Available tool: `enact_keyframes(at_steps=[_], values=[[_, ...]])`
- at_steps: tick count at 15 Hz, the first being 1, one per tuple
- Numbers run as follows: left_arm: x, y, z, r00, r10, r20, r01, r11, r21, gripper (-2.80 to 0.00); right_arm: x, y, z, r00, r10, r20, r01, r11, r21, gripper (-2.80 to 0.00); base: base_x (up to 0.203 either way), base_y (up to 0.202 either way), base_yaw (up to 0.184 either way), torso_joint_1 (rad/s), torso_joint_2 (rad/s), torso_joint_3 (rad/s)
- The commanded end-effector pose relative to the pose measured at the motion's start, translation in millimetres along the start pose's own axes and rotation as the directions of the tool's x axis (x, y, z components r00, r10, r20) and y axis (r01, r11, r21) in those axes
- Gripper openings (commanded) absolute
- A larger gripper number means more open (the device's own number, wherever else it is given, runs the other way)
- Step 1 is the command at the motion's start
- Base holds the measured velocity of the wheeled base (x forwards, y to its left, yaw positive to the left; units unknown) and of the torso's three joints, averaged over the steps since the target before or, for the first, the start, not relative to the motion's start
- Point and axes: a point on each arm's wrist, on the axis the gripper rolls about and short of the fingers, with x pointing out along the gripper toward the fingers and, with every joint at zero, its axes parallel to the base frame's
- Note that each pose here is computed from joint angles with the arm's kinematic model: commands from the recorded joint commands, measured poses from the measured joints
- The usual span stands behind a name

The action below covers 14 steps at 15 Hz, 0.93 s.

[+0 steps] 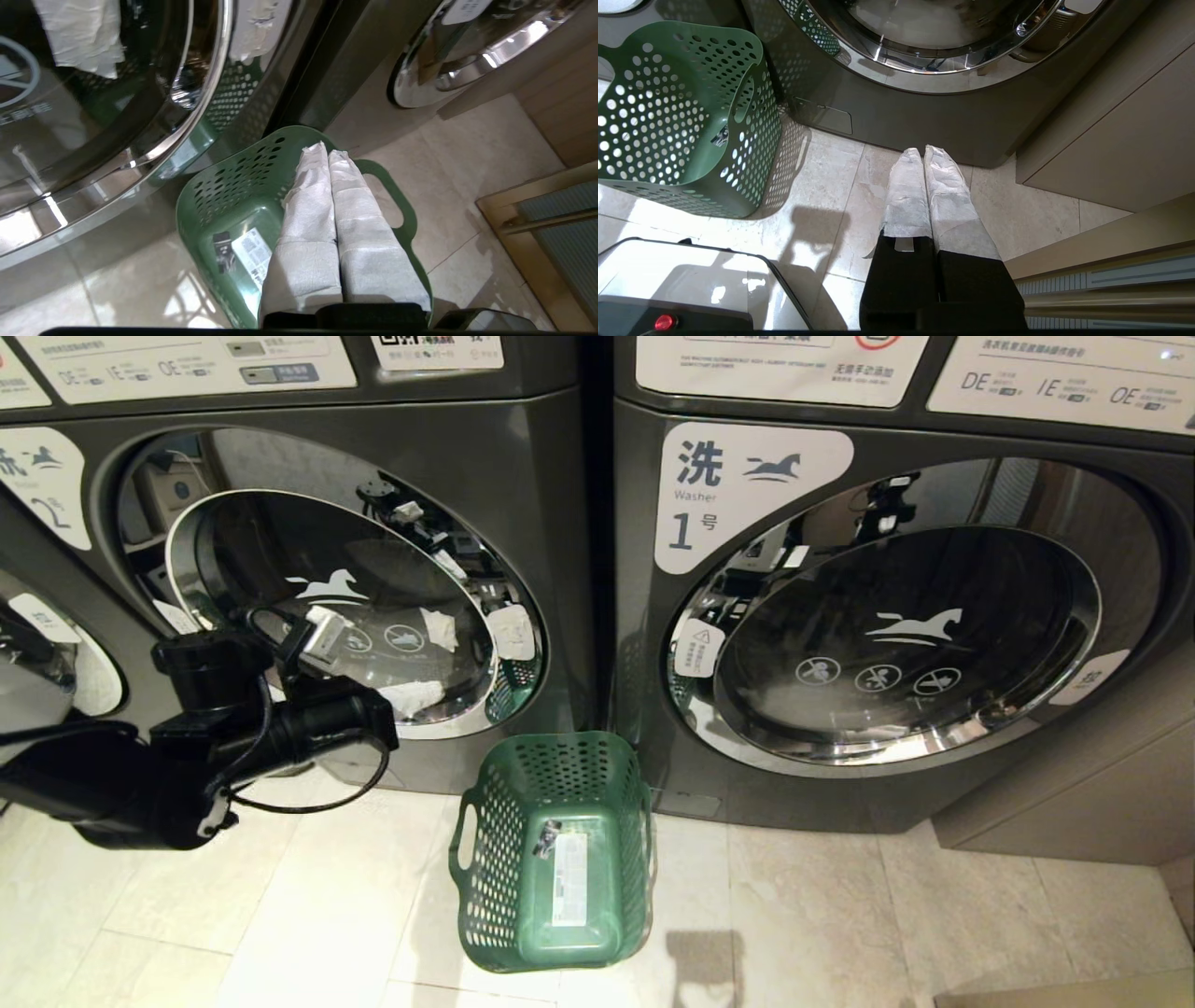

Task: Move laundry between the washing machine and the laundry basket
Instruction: Open the lid of the washing machine

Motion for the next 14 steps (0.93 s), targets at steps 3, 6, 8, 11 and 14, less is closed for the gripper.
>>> enact_keyframes(at_steps=[3,6,8,11,14], values=[[9.2,4.0,-3.5,0.998,-0.06,0.023,0.06,0.998,0.021,0.0,0.0,0.0,0.0,1.0,0.001,0.0,-0.001,1.0,-0.001,-2.8,0.0,0.0,0.0,0.0,0.0,0.0],[20.5,13.5,-4.0,0.996,-0.063,0.06,0.059,0.996,0.059,0.0,0.0,0.0,0.0,1.0,0.001,0.0,-0.001,1.0,-0.001,-2.8,0.0,0.0,0.0,0.0,0.0,0.0],[30.2,19.1,-4.3,0.995,-0.065,0.072,0.059,0.995,0.081,0.0,0.1,0.0,0.0,1.0,0.001,-0.002,-0.001,1.0,-0.001,-2.8,0.0,0.0,0.0,0.0,0.0,0.0],[41.9,26.8,-10.2,0.993,-0.068,0.1,0.057,0.992,0.113,0.0,0.1,0.0,0.0,1.0,0.001,-0.001,-0.001,1.0,-0.001,-2.8,0.0,0.0,0.0,0.0,0.0,0.0],[52.6,25.7,-17.1,0.983,-0.091,0.158,0.064,0.983,0.171,0.0,0.0,0.0,0.0,1.0,0.001,0.0,-0.001,1.0,-0.001,-2.8,0.0,0.0,0.0,0.0,0.0,0.0]])
